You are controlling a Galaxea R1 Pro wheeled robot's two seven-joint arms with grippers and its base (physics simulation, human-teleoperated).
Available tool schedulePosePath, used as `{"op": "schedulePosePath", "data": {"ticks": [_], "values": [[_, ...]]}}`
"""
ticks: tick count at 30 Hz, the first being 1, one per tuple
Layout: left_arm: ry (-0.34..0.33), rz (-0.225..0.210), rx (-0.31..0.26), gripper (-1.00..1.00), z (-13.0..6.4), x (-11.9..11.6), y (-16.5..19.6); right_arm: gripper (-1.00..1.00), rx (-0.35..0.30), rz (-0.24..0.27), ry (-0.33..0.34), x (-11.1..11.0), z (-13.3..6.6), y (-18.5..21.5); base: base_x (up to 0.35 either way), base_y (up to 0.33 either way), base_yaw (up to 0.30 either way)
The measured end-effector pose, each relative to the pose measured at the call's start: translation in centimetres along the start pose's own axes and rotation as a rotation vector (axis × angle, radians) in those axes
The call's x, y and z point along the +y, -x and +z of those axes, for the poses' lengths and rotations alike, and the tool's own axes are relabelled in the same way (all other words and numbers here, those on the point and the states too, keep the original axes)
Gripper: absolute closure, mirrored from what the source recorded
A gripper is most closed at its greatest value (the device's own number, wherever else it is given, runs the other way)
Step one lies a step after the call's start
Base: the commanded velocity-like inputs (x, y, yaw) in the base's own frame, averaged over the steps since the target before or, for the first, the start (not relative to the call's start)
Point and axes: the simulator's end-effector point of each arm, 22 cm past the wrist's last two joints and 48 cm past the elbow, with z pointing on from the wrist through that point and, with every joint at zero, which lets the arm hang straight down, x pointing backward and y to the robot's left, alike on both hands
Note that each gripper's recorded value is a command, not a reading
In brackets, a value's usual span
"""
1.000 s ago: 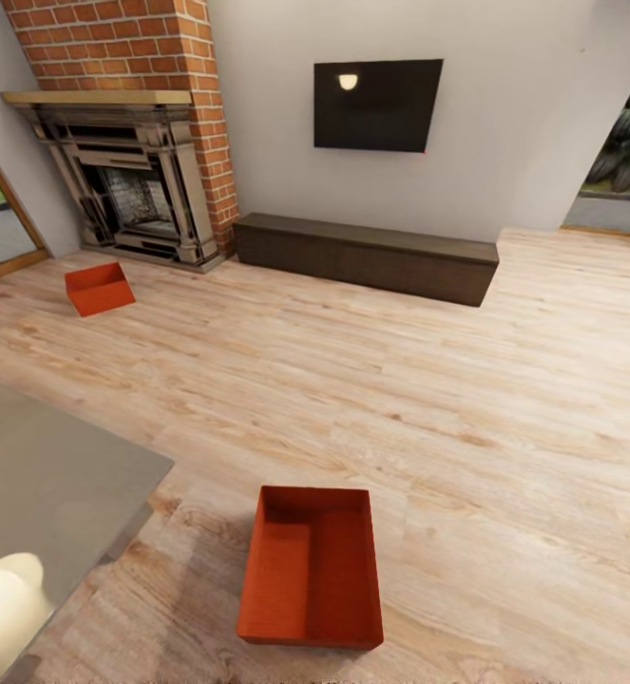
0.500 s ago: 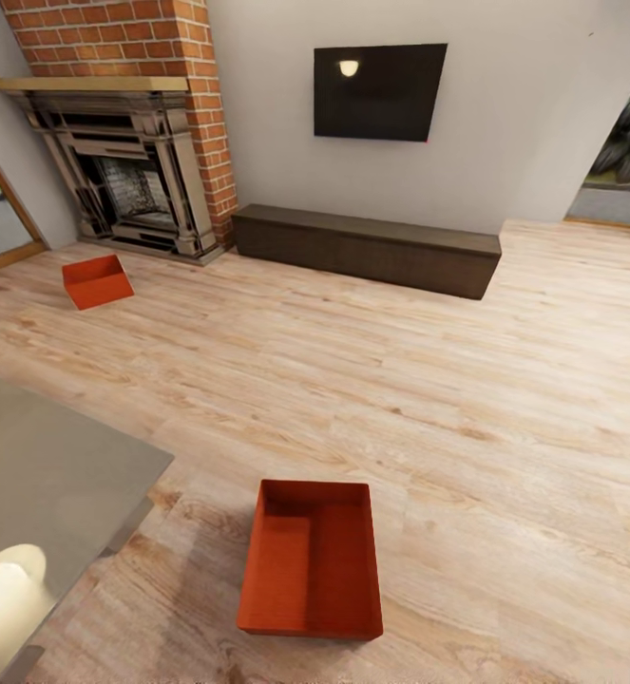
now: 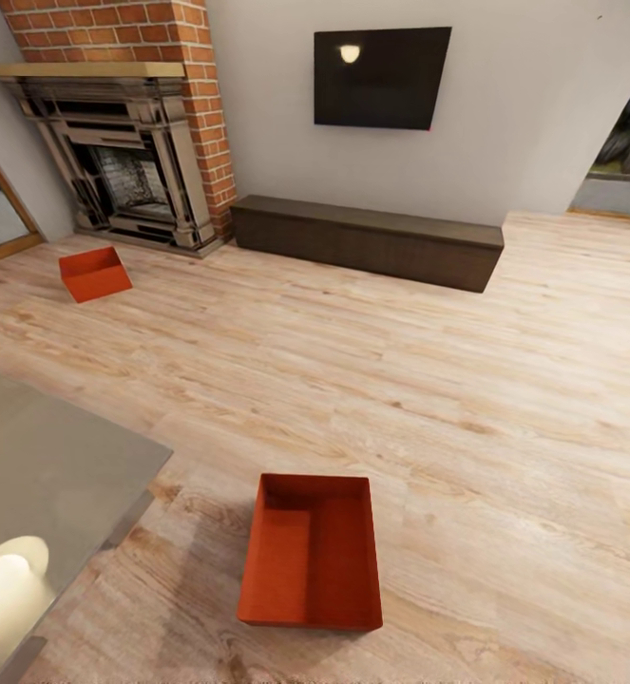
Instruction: Move the two storage containers from the living room to the garage. In the garage, place one container on the floor and stack the other container on top of it (either order is fine).
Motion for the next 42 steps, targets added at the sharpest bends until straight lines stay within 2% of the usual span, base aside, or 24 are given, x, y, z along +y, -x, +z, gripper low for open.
{"op": "schedulePosePath", "data": {"ticks": [18, 42], "values": [[0.008, 0.0, 0.026, -1.0, 0.0, 0.3, -1.0, -1.0, 0.027, 0.008, 0.006, 0.2, 0.1, -1.0, 0.0, 0.0, 0.0], [0.008, 0.0, 0.027, -1.0, 0.0, 0.4, -1.0, -1.0, 0.029, 0.012, 0.005, 0.2, 0.1, -1.1, 0.0, 0.0, 0.0]]}}
